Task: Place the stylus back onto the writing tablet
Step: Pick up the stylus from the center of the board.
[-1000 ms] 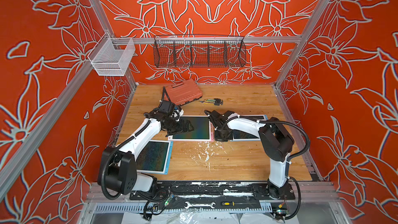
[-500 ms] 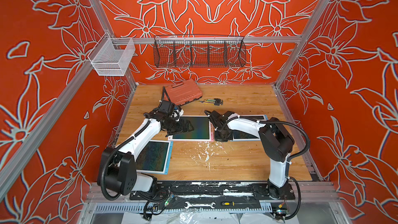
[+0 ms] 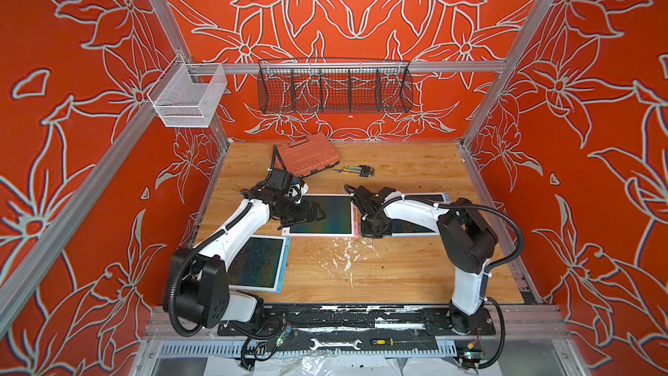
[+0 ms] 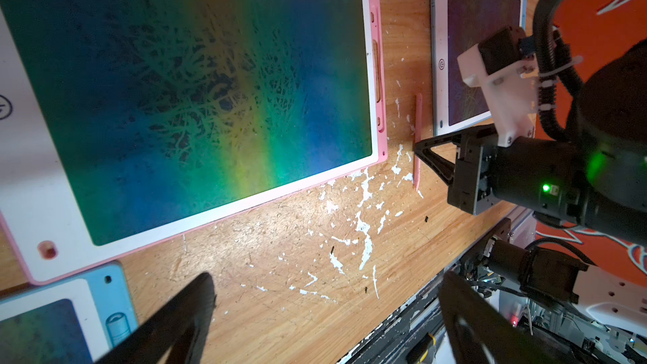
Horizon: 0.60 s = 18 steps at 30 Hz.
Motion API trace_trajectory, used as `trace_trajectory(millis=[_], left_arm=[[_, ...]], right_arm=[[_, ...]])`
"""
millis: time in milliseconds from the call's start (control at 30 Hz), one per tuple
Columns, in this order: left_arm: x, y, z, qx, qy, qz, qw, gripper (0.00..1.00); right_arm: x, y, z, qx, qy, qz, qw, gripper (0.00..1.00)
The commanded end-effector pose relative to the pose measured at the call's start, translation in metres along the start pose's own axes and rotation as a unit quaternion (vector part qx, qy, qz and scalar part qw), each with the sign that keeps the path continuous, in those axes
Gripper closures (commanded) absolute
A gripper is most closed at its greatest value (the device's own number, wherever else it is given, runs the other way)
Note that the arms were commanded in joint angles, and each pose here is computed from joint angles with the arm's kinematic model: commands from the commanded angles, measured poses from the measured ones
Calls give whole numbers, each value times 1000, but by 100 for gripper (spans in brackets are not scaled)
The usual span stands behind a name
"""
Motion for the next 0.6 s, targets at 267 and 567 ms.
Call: trace_trajectory(millis=[267, 567], left_arm=[[-2, 4, 0, -7, -5, 1, 1000, 3], [-2, 4, 1, -6, -4, 1, 1000, 3]], right_arm=[[15, 14, 11, -17, 13, 33, 999, 100], [22, 28, 17, -32, 17, 51, 998, 100]])
Point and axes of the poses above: each gripper's point midway between its finger pads, its own y axis back along the fingers, its own x axis along the line the jaws close on, z = x × y, the point moved 1 cm from there along y, back along the fingers, and after that the axes turned 4 degrees about -y, right-handed, at the moved point
